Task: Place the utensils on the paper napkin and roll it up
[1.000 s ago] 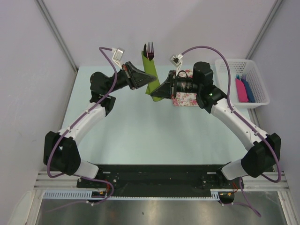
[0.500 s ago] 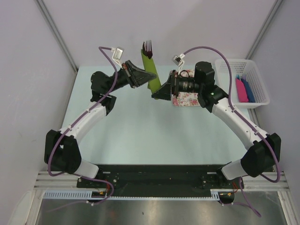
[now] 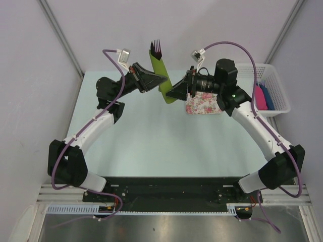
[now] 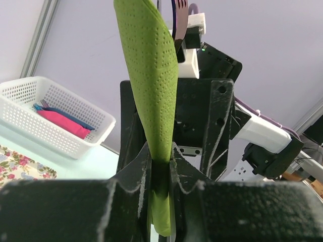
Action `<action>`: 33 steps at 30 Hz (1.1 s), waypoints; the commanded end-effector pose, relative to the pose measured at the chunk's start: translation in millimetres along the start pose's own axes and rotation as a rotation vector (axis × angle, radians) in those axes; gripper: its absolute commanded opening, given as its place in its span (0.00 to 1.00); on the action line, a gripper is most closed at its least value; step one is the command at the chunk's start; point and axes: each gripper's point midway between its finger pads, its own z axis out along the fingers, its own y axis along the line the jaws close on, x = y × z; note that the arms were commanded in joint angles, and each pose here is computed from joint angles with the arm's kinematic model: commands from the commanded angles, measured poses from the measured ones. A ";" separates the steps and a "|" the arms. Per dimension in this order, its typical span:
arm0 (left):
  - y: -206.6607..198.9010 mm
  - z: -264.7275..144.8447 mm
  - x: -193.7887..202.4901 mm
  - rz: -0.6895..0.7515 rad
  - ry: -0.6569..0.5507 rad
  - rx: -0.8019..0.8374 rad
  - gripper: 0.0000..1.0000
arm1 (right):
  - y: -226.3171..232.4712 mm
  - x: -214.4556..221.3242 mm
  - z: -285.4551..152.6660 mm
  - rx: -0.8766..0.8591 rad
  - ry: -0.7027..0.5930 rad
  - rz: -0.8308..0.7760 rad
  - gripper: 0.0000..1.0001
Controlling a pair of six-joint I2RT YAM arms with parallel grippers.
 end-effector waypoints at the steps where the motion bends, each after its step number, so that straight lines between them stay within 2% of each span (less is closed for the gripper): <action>1: -30.8 4.6 -25.0 0.086 -0.065 0.075 0.00 | 13.3 -23.1 0.3 -0.029 -0.047 -0.093 0.83; 4: -30.7 4.9 -24.7 0.082 -0.064 0.079 0.00 | 11.9 -18.6 4.8 -0.034 -0.038 -0.092 0.82; 5: -31.2 5.0 -25.1 0.083 -0.064 0.080 0.00 | 11.6 -17.0 6.2 -0.039 -0.036 -0.093 0.77; 7: -30.6 5.2 -24.9 0.080 -0.065 0.081 0.00 | 9.7 -13.0 9.6 -0.043 -0.027 -0.081 0.75; 11: -32.7 5.4 -26.0 0.082 -0.066 0.087 0.00 | 8.5 -11.8 15.0 -0.059 -0.029 -0.064 0.59; 13: -32.2 5.3 -25.3 0.079 -0.065 0.088 0.00 | 9.1 -12.6 16.6 -0.071 -0.032 -0.059 0.47; 16: -32.0 4.8 -24.8 0.079 -0.066 0.088 0.00 | 14.3 -14.8 18.0 -0.096 -0.033 -0.054 0.39; 17: -29.8 5.0 -24.0 0.076 -0.065 0.083 0.00 | 15.3 -14.6 18.4 -0.101 -0.032 -0.050 0.33; 18: -29.9 5.3 -25.1 0.077 -0.070 0.082 0.00 | 15.3 -14.1 19.0 -0.105 -0.030 -0.047 0.22; 19: -28.6 5.1 -25.5 0.078 -0.072 0.079 0.00 | 16.8 -14.4 18.5 -0.109 -0.029 -0.042 0.00; 26: -20.4 6.8 -25.3 0.068 -0.069 0.056 0.00 | 4.7 -20.2 10.5 -0.066 -0.033 0.015 0.00; 27: -19.4 7.3 -24.3 0.071 -0.065 0.054 0.04 | 3.0 -21.5 9.4 -0.058 -0.032 0.015 0.00; 28: -18.1 7.5 -24.1 0.070 -0.064 0.048 0.18 | 0.5 -25.4 5.1 -0.043 -0.038 0.014 0.00; 30: -13.0 7.3 -21.6 0.066 -0.056 0.031 0.34 | -4.6 -24.1 0.9 -0.023 -0.026 0.033 0.00; 31: -12.8 7.0 -21.3 0.069 -0.053 0.025 0.47 | -8.1 -23.8 -2.7 -0.010 -0.020 0.049 0.00; 33: -6.1 6.5 -17.9 0.071 -0.040 0.000 0.57 | -18.0 -28.4 -12.4 0.017 -0.032 0.062 0.00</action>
